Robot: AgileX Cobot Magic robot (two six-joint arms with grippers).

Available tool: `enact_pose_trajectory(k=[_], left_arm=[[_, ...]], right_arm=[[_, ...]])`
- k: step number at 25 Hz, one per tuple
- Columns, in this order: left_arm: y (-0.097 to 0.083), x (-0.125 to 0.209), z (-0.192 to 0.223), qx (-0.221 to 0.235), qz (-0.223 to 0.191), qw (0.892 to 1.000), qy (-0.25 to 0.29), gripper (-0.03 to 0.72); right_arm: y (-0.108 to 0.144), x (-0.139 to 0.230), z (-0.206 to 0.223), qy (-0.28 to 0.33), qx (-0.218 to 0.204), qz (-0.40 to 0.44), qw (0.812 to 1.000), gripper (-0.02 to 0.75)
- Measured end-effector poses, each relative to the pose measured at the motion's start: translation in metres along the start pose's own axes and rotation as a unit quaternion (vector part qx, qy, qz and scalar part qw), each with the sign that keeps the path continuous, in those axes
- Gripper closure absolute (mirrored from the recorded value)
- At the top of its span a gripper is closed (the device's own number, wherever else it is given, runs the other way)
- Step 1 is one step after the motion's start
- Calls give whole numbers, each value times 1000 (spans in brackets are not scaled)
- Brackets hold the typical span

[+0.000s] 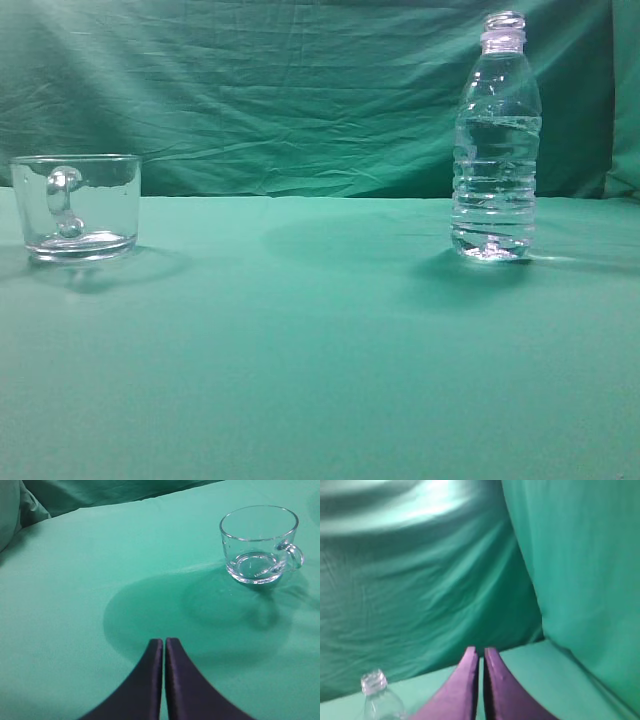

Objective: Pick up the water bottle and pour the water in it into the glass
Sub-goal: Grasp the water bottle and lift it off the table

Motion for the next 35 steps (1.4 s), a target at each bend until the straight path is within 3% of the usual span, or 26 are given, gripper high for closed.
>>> enact_pose_trajectory(k=[9, 15, 26, 29, 32, 35], left_arm=[[0, 0, 0, 0, 0, 1000, 0, 688], [0, 0, 0, 0, 0, 1000, 0, 688], [0, 0, 0, 0, 0, 1000, 0, 688], [0, 0, 0, 0, 0, 1000, 0, 688], [0, 0, 0, 0, 0, 1000, 0, 688], [0, 0, 0, 0, 0, 1000, 0, 688]], right_arm=[[22, -11, 6, 59, -16, -20, 998, 738], [26, 2, 33, 162, 7, -58, 985, 738], [16, 28, 74, 237, 52, -65, 968, 738], [22, 45, 86, 257, 27, -97, 961, 738], [41, 65, 98, 265, -53, -177, 947, 738], [57, 85, 106, 263, -98, -172, 944, 738]])
Point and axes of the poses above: a point on each arm's last joint axis where the gripper is mounted, z pointing out along that axis toward the gripper, y along the wrist's bending axis when the last joint is at zero, x = y × z, the point moved 6 cm from there along z, pointing out along that axis toward the gripper, and after that the axes turned 13 degrees about z, right-handed, at the moved point
